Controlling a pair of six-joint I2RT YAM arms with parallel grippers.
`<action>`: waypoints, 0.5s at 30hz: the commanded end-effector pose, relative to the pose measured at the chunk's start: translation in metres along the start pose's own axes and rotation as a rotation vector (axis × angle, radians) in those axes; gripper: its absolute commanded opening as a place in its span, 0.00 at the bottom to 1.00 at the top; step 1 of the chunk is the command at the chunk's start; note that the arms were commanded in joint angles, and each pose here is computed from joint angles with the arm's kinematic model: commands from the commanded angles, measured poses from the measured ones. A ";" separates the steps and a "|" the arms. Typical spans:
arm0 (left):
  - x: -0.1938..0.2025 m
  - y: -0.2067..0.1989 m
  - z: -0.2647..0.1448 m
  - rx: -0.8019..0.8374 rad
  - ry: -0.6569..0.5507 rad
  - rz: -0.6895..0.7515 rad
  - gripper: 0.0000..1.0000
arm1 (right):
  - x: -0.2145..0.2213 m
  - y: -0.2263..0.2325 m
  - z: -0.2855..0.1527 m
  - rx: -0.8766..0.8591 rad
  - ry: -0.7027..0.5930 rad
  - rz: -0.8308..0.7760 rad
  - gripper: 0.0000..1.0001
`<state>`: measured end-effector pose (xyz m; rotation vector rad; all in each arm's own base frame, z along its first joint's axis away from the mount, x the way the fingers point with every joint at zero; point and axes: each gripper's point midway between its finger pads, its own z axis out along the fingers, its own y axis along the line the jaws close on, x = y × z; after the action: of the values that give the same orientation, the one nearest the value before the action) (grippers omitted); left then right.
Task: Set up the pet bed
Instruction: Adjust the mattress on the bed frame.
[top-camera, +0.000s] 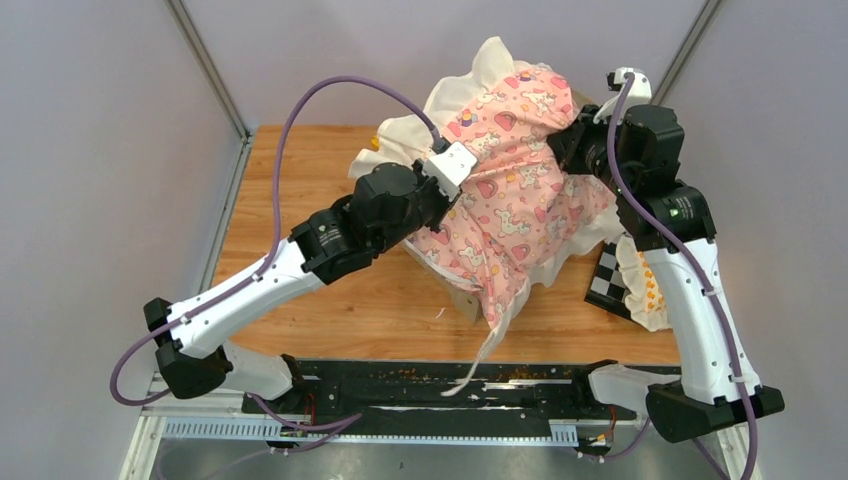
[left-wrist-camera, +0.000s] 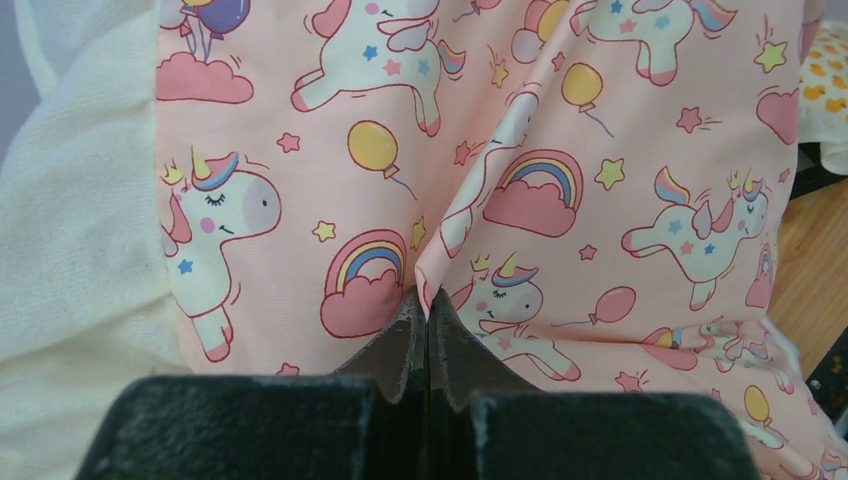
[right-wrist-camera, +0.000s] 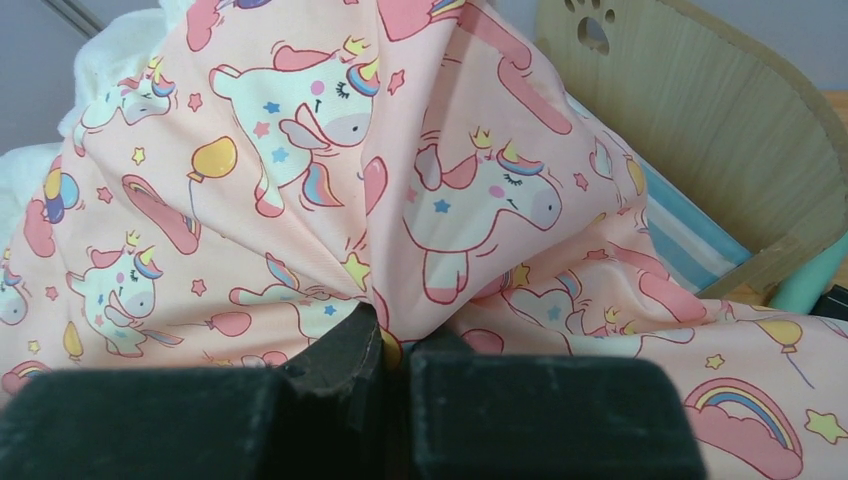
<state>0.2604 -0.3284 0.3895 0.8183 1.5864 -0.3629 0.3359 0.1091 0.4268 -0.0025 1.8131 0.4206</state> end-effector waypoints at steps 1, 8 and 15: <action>0.039 0.031 0.006 -0.064 0.095 0.024 0.00 | -0.037 -0.025 0.004 0.125 -0.167 -0.022 0.00; 0.076 0.060 0.046 -0.093 0.102 -0.027 0.00 | -0.020 -0.042 0.061 0.166 -0.138 -0.042 0.00; 0.123 0.101 0.096 -0.153 0.168 -0.041 0.00 | 0.013 -0.065 0.137 0.191 -0.084 -0.041 0.00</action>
<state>0.3634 -0.3076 0.3026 0.7557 1.6958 -0.3191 0.4305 0.1288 0.3446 0.0081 1.9155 0.3621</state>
